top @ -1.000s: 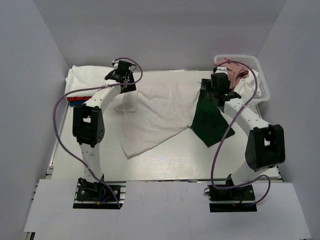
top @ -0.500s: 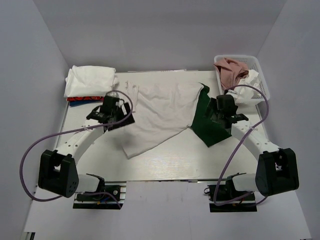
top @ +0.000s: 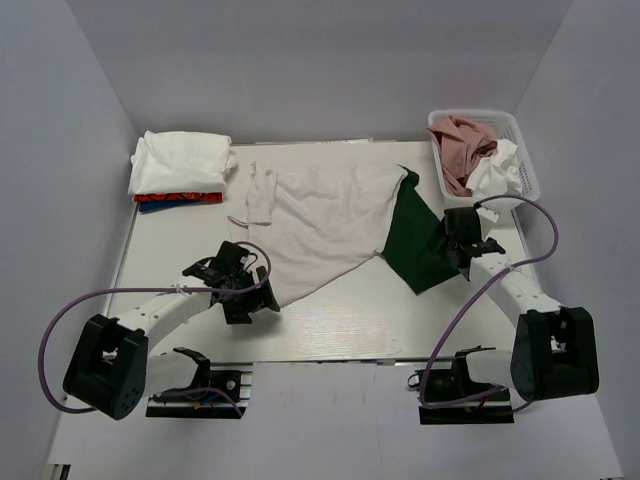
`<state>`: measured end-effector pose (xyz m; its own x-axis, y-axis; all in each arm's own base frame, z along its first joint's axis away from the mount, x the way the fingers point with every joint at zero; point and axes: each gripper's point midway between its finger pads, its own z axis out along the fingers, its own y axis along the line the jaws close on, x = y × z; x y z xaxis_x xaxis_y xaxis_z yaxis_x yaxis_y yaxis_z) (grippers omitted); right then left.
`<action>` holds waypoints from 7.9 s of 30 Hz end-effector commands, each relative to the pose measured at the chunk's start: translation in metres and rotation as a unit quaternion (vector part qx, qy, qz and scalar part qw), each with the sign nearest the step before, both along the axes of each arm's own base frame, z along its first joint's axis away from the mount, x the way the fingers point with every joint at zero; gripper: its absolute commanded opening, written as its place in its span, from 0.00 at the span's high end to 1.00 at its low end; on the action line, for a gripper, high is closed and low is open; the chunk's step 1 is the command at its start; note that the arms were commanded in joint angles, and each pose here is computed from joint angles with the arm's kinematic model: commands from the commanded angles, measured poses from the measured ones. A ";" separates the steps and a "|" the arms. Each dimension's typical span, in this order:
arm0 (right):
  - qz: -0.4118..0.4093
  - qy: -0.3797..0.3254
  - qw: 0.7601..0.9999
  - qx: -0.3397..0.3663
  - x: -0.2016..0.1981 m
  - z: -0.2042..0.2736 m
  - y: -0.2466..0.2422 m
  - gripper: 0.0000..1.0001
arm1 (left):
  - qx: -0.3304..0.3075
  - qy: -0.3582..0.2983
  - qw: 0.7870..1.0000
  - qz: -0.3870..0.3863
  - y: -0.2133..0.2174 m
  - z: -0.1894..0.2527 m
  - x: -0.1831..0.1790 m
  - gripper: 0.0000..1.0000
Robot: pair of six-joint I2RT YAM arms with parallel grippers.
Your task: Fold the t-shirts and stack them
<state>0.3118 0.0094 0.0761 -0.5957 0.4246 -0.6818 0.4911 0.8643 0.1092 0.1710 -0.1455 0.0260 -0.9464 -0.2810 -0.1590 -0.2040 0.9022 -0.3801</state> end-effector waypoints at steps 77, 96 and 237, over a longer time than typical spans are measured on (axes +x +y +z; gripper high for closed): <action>0.116 -0.691 0.706 -0.100 -0.206 0.573 -0.016 1.00 | -0.159 -0.743 0.649 0.047 0.075 0.592 -0.058 1.00; 0.325 -0.211 0.922 0.027 0.227 0.177 0.114 0.63 | 0.201 -0.287 0.914 0.206 0.066 0.161 0.275 0.00; 0.479 0.236 0.835 0.136 -0.209 -0.029 0.219 0.10 | -0.019 -0.266 0.961 0.074 0.031 0.108 0.150 0.00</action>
